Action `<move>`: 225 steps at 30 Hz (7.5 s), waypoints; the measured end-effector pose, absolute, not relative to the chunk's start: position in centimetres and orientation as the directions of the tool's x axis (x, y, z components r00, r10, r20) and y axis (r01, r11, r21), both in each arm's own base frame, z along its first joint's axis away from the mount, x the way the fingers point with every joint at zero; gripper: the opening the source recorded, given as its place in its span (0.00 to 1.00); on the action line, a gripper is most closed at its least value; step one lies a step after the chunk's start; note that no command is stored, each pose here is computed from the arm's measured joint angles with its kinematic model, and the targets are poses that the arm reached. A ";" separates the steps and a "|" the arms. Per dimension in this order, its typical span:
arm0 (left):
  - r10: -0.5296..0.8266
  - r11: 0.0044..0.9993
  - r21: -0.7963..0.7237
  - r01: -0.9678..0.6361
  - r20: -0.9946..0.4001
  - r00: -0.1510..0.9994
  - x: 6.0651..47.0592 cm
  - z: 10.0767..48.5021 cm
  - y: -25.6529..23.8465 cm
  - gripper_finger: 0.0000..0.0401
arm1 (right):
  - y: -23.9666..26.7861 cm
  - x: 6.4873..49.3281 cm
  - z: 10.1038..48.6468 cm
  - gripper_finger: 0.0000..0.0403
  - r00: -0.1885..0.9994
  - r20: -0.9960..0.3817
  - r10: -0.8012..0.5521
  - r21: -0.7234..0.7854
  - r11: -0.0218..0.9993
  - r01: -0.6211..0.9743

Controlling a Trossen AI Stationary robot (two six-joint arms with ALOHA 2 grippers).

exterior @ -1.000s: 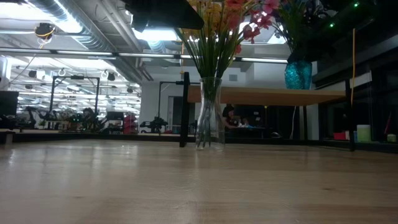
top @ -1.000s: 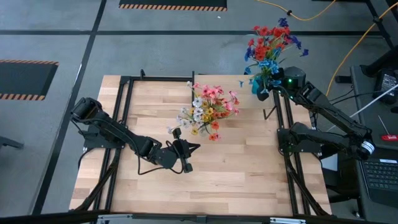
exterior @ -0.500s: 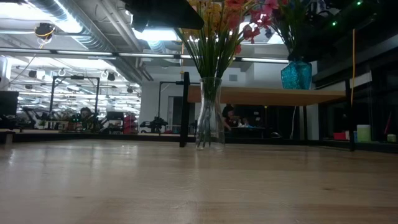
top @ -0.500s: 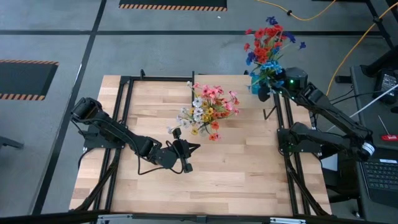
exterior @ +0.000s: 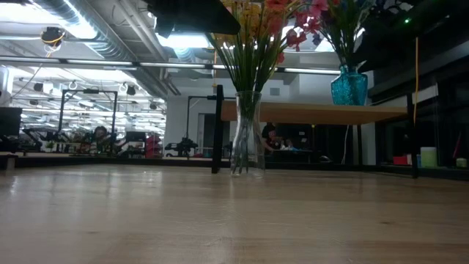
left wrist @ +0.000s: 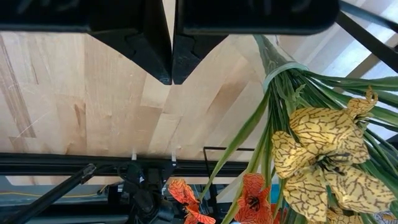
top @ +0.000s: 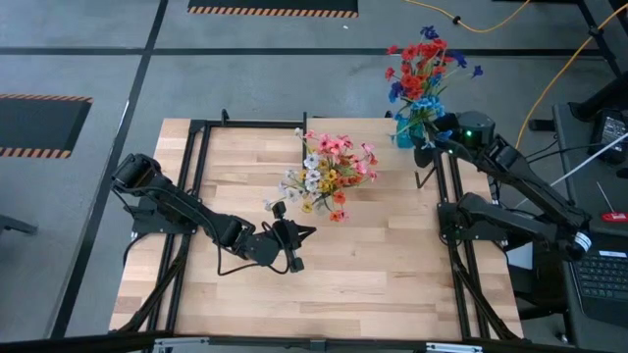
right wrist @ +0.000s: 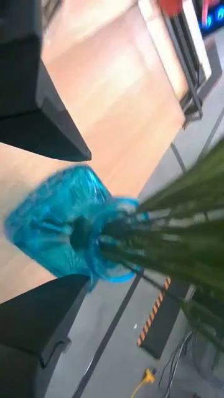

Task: Pick and place flowers into a vace then onto a shelf
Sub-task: Put the transparent vase on the shelf

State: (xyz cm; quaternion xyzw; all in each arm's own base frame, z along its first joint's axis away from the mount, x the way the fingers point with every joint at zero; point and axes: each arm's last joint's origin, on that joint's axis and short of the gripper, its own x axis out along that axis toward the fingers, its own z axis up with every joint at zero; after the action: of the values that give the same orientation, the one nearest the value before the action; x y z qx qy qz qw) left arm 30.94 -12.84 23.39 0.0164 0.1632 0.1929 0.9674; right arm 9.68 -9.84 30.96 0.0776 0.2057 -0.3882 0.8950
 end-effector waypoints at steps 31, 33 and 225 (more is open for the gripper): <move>0.370 0.929 0.094 -0.359 -0.309 0.876 30.8 23.4 -13.2 0.03 | -5.7 6.7 31.1 0.77 0.635 -0.421 -0.648 -0.077 0.723 0.686; 0.370 0.929 0.094 -0.359 -0.309 0.876 30.8 23.4 -13.2 0.03 | -5.7 6.6 30.9 0.77 0.611 -0.442 -0.656 -0.084 0.709 0.700; 0.596 0.791 0.137 -0.596 -0.390 0.702 33.7 17.8 -8.7 0.54 | -0.1 9.8 16.9 0.02 0.991 -0.002 0.134 -0.132 0.982 -0.133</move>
State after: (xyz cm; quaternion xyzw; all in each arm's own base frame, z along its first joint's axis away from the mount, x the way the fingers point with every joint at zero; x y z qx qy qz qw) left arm 33.70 -8.69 17.77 0.0003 0.2115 0.3230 0.9224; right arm 9.85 -0.14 16.93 -0.0660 -0.0032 0.0670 0.9956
